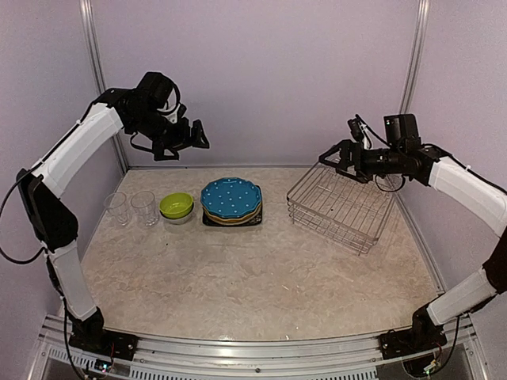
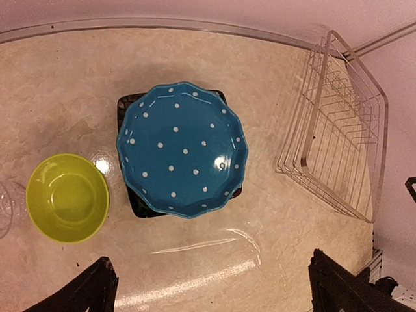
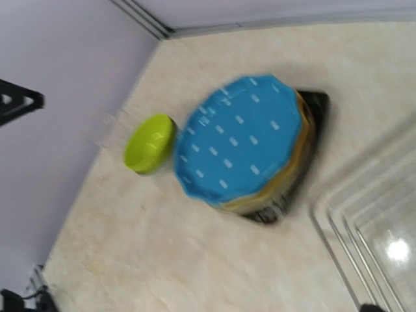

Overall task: Unload the mixed dishes from the dish rack
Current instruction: Reset both arms

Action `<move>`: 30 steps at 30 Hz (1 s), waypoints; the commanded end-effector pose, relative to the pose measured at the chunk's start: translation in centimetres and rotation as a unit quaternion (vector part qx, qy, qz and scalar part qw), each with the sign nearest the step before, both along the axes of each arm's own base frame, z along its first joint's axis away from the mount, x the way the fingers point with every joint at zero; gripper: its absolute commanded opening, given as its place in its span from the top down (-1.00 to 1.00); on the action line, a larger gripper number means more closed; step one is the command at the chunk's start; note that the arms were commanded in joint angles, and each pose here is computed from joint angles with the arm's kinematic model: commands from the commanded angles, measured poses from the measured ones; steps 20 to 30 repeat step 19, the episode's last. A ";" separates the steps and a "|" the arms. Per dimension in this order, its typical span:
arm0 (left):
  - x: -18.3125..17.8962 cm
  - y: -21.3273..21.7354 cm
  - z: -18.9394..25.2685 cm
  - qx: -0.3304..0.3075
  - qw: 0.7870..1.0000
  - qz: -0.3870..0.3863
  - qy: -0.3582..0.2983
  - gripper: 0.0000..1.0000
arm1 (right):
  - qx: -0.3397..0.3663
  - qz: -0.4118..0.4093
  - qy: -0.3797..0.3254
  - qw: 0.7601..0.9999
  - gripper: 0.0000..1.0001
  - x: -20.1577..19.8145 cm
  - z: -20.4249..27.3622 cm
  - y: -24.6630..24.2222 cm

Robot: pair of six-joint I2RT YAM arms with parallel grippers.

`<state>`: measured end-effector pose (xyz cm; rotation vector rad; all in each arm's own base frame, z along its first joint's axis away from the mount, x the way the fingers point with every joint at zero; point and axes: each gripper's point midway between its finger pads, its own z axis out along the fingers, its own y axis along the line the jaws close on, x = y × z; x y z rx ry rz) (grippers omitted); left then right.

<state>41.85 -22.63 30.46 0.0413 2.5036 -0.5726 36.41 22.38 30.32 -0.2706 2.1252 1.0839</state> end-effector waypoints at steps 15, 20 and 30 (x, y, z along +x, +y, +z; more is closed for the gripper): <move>-0.7 -0.8 -1.0 -0.097 0.995 0.033 0.017 -0.97 | -0.047 -0.007 -0.012 0.999 -0.99 -2.1 -4.6 1.6; -0.2 -0.2 -0.7 -0.102 0.994 0.049 0.012 -0.98 | -0.052 -0.006 -0.016 0.999 -0.99 -1.9 -4.4 1.6; -0.2 -0.2 -0.7 -0.102 0.994 0.049 0.012 -0.98 | -0.052 -0.006 -0.016 0.999 -0.99 -1.9 -4.4 1.6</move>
